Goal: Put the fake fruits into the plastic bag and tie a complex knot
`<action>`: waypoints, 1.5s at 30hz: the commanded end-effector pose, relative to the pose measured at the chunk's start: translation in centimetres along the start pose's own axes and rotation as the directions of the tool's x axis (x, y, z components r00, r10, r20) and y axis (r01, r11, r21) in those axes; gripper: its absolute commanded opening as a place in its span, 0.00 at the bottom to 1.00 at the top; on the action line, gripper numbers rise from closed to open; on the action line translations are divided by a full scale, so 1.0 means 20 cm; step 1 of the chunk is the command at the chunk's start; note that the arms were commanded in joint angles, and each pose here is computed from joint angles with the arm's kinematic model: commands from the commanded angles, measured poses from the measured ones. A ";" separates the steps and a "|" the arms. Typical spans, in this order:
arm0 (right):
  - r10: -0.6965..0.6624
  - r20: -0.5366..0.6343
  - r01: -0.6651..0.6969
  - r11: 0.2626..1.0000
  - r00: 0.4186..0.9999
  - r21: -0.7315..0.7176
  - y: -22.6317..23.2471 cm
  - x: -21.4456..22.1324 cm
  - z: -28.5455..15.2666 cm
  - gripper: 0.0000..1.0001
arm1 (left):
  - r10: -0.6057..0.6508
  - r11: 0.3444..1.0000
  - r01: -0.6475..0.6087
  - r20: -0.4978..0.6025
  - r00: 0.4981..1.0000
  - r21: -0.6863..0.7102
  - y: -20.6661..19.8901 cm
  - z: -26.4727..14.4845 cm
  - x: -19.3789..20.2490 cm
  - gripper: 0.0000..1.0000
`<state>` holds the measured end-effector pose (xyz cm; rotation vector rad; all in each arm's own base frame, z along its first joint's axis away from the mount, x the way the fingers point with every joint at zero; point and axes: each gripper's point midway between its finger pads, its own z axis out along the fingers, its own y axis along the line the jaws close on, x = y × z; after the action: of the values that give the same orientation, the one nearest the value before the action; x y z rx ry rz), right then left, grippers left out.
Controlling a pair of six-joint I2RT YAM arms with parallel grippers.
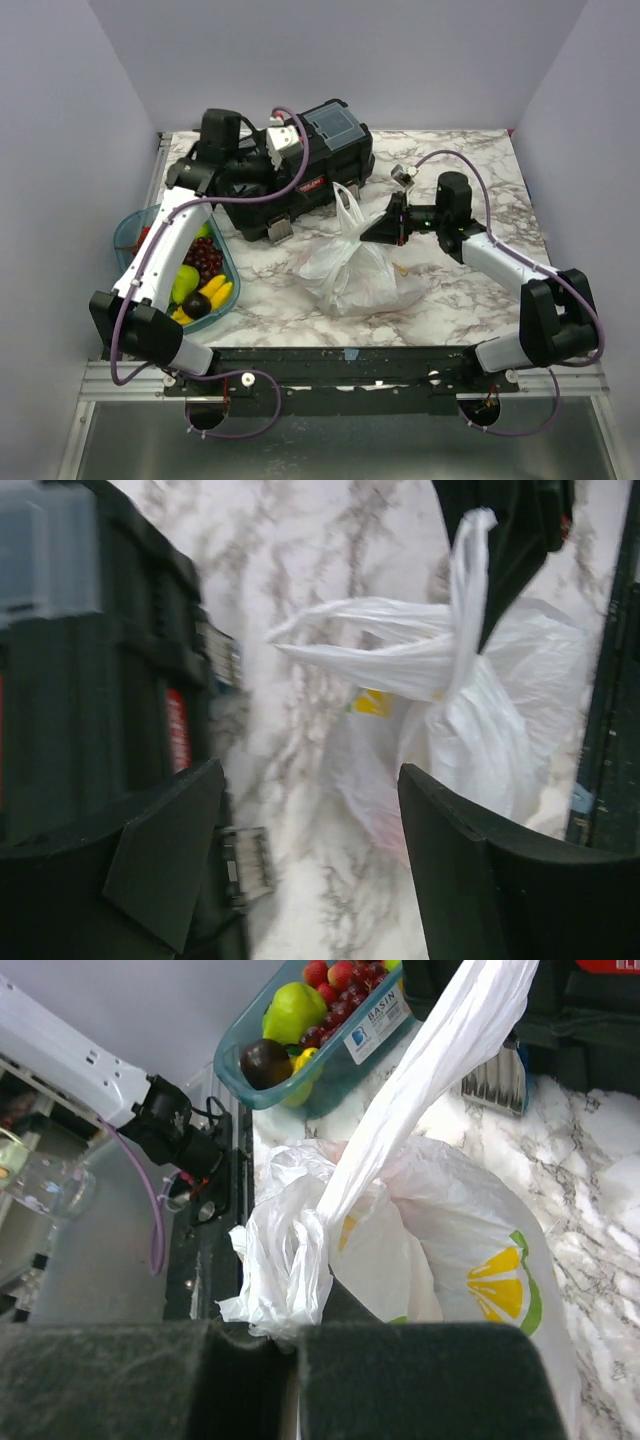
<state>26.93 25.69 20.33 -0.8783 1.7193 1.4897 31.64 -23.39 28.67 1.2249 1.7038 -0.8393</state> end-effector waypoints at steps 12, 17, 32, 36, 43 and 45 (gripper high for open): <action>-0.319 -0.063 0.310 0.943 0.945 -0.121 0.25 0.01 0.03 0.01 | 0.333 0.924 -0.325 -0.002 0.943 0.201 -0.05 0.00 -0.11 0.81; -0.332 -0.079 0.320 0.938 0.940 -0.133 0.27 0.03 0.03 0.01 | 0.369 0.902 -0.362 0.013 0.929 0.237 -0.08 0.08 -0.10 0.76; -0.336 -0.082 0.323 0.936 0.938 -0.138 0.27 0.03 0.03 0.01 | 0.409 0.870 -0.388 -0.004 0.913 0.303 -0.15 0.12 0.00 0.47; -0.323 -0.087 0.310 0.942 0.943 -0.129 0.26 0.04 0.04 0.01 | 0.410 0.867 -0.395 0.016 0.912 0.305 -0.18 0.11 -0.03 0.28; -0.279 -0.092 0.275 0.960 0.956 -0.049 0.18 0.06 0.05 0.00 | 0.338 0.879 -0.339 0.062 0.939 0.337 -0.33 0.02 -0.11 0.00; -0.268 -0.081 0.268 0.963 0.960 -0.012 0.15 0.05 0.05 0.01 | 0.298 0.889 -0.300 0.060 0.953 0.345 -0.37 -0.01 -0.13 0.00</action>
<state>22.70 26.84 21.08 -1.2013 1.5572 1.3418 28.69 -26.27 28.66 1.7196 1.3666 -0.8502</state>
